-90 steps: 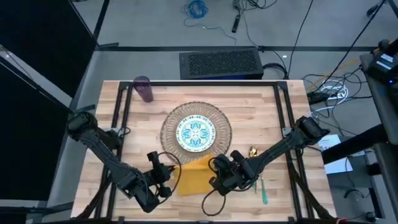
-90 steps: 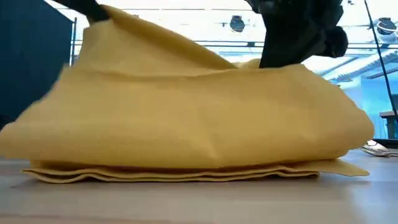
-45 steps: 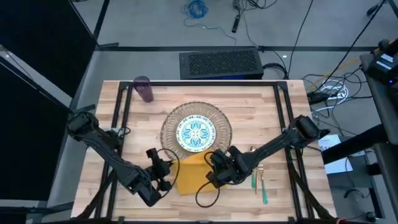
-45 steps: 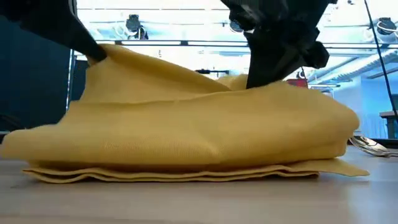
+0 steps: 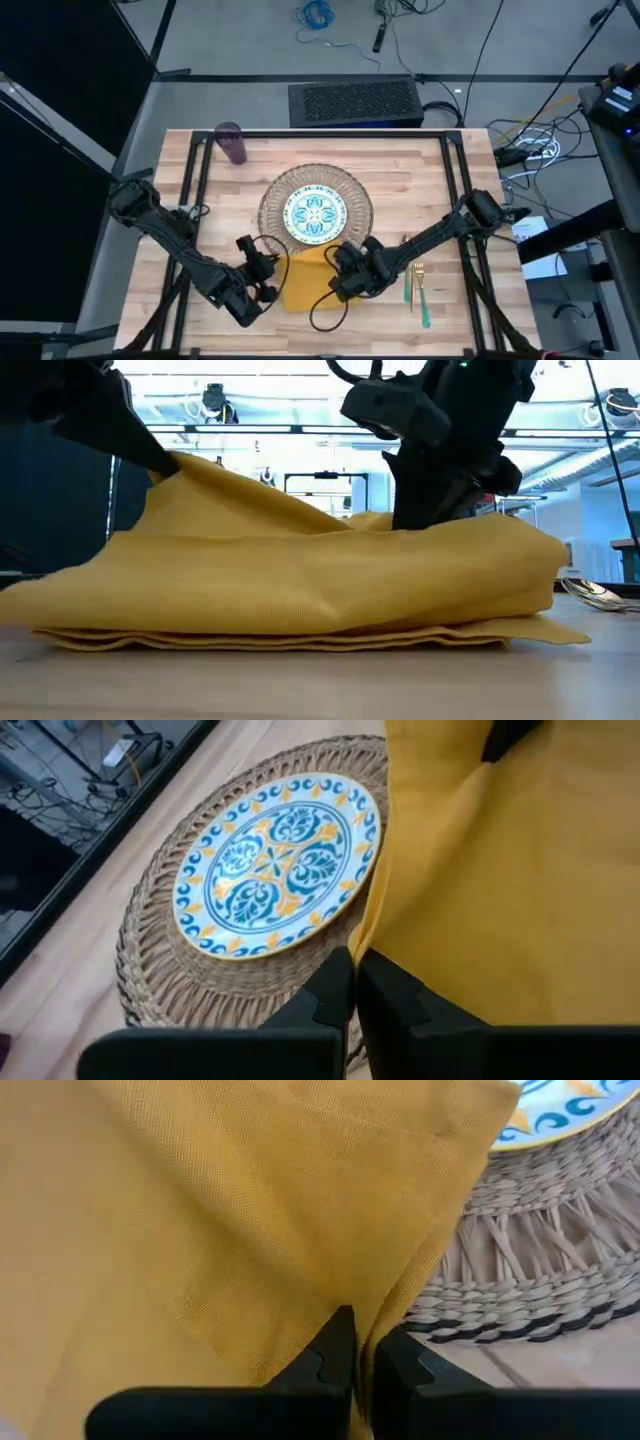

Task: Set table place
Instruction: Fold the yellow table napkin

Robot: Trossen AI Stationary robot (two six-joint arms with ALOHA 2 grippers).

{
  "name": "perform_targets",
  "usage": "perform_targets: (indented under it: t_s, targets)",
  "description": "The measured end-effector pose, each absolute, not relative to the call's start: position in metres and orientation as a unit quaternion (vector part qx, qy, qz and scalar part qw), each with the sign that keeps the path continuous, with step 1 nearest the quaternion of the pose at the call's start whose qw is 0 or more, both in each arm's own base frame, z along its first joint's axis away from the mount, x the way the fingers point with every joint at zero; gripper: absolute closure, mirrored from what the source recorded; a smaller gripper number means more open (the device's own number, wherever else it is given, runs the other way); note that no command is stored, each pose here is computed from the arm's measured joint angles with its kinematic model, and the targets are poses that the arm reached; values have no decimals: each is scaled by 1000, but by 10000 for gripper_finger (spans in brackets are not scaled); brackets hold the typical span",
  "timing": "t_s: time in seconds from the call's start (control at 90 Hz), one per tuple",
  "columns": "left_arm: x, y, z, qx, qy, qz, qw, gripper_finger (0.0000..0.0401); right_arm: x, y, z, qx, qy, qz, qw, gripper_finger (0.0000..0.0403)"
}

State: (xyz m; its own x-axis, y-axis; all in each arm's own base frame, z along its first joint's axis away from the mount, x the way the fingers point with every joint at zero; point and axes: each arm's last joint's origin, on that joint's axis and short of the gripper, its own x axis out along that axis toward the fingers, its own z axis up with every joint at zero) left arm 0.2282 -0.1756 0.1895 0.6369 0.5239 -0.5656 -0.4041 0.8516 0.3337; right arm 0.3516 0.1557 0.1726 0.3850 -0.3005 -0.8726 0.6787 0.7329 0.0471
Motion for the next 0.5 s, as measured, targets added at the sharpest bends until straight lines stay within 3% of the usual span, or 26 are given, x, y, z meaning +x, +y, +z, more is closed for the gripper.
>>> perform_targets:
  t_s: [0.233, 0.5]
  targets:
    - [229, -175, 190, 91, 333, 263, 901, 401, 349, 158, 173, 199, 474, -295, 806, 379]
    - [232, -176, 191, 86, 328, 257, 905, 401, 338, 165, 176, 196, 483, -308, 796, 267]
